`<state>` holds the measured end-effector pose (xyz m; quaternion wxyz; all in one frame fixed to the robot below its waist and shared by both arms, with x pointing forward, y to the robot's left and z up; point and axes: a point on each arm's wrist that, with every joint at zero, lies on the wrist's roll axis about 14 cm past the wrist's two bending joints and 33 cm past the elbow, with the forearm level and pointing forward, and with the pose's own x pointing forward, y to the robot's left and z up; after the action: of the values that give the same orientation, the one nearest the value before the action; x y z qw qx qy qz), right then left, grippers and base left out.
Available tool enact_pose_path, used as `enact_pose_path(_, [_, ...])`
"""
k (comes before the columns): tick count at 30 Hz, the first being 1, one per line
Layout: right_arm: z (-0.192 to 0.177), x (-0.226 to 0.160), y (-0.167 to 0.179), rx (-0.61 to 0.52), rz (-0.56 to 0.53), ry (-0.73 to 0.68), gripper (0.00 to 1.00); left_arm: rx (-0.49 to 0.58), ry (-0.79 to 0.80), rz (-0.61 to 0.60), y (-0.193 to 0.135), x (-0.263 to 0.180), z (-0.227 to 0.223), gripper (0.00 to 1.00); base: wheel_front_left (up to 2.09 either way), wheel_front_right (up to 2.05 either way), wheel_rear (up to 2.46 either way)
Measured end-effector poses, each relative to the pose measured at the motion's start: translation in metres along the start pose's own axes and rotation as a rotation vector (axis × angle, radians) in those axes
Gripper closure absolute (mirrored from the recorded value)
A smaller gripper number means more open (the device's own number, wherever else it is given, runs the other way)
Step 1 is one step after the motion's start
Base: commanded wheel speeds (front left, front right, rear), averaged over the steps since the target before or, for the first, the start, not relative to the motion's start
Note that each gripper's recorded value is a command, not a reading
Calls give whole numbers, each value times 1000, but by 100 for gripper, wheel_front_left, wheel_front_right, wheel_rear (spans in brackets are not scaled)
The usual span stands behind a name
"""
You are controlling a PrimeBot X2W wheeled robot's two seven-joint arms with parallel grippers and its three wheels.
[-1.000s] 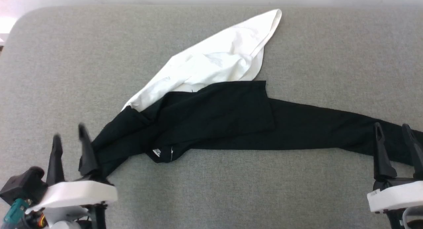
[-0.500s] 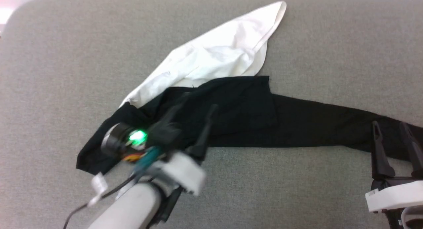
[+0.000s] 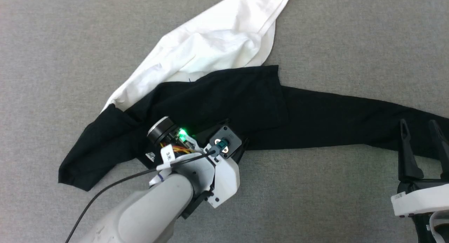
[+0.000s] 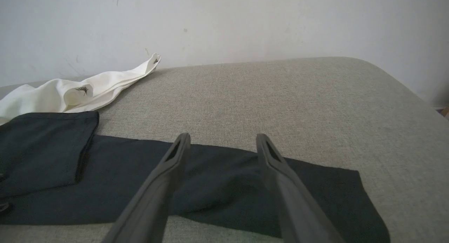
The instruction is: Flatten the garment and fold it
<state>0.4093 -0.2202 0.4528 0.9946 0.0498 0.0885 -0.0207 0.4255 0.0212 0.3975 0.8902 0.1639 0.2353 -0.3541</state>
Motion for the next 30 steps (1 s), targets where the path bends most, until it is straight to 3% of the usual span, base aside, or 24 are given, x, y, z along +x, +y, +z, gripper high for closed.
enact_pose_path(9, [-1, 6, -2, -7, 1, -1, 0, 5, -26, 18, 5, 12, 4, 0, 0, 0, 0])
enact_pose_path(10, [-1, 6, -2, -8, 2, 0, 0, 1, -36, 21, 5, 13, 5, 44, 0, 0, 0])
enact_pose_path(11, [-1, 6, -2, -9, 3, 0, 0, -3, -45, 22, 5, 13, 6, 96, 0, 0, 0])
enact_pose_path(12, [-1, 6, -2, -9, 4, 0, 0, -9, -58, 23, 5, 14, 8, 100, 0, 0, 0])
enact_pose_path(22, [7, 4, 0, -7, 10, -23, 0, -110, -225, 90, 21, 2, 48, 100, 0, 0, 0])
enact_pose_path(30, [18, -1, 9, 5, 32, -58, 0, -278, -569, 276, 85, -66, 133, 100, 0, 0, 0])
